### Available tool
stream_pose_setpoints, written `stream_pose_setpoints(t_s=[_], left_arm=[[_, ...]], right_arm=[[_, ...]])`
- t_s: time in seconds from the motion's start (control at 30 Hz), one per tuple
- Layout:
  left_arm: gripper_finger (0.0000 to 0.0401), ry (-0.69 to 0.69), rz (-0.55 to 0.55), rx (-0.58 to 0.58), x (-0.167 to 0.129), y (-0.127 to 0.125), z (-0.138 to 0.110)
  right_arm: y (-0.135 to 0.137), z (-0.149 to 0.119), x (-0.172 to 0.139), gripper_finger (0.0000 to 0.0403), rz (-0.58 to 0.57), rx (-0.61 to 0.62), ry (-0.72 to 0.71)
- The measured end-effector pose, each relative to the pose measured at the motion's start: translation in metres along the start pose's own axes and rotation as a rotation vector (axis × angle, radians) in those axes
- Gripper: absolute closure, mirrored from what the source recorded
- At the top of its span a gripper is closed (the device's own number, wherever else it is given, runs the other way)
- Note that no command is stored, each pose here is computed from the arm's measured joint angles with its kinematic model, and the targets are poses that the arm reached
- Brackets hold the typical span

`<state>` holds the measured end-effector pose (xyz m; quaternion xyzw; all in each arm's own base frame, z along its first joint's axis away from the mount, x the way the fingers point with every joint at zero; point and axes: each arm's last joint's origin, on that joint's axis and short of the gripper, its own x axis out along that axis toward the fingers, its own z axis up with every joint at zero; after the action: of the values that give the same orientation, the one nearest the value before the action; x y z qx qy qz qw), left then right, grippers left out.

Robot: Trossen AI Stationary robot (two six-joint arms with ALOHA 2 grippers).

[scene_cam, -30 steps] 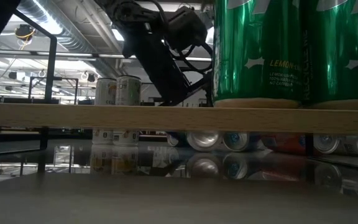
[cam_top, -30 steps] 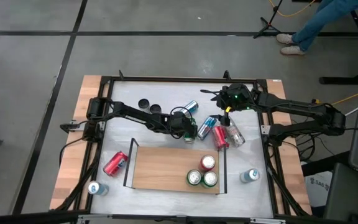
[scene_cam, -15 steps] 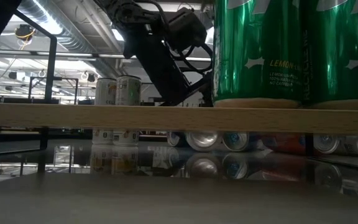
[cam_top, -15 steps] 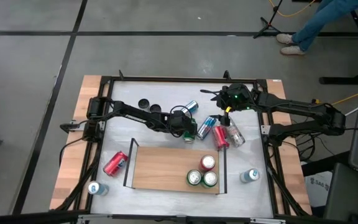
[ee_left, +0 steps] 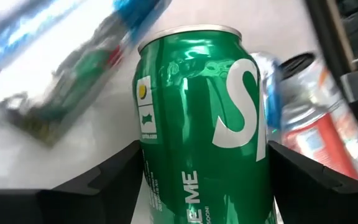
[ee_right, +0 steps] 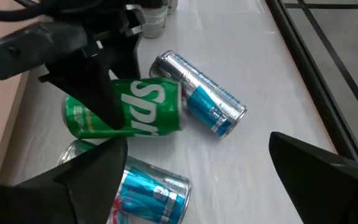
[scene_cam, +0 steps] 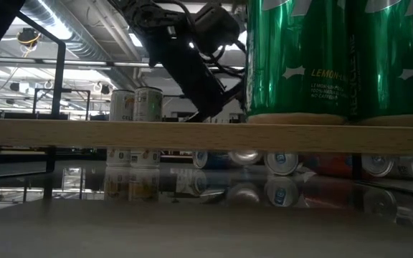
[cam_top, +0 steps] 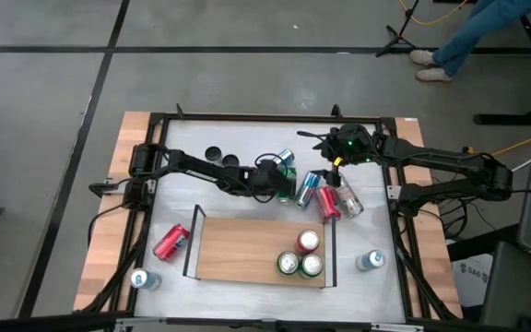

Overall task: Place canned beverage on shelf
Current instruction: Put the green soda can on the shelf aligned with the other green soda can

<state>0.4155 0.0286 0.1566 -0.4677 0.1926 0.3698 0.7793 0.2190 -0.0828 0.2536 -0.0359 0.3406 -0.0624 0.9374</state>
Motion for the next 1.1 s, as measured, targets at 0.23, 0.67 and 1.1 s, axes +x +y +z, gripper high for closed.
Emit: stream_pose_setpoints(t_s=[0.23,0.67,1.1], left_arm=[[0.0124,-0.13,-0.064,0.115,0.001,-0.009,0.011],[0.0123,-0.348,-0.164,0.442,-0.002,-0.026,0.029],[0.0123,-0.454,-0.159,0.695,-0.006,-0.033,0.035]], right_arm=[[-0.002,0.012,-0.007,0.002,-0.005,-0.002,-0.02],[-0.035,0.031,-0.032,0.002,0.068,0.152,-0.129],[-0.06,0.02,-0.043,0.002,0.198,0.227,-0.196]])
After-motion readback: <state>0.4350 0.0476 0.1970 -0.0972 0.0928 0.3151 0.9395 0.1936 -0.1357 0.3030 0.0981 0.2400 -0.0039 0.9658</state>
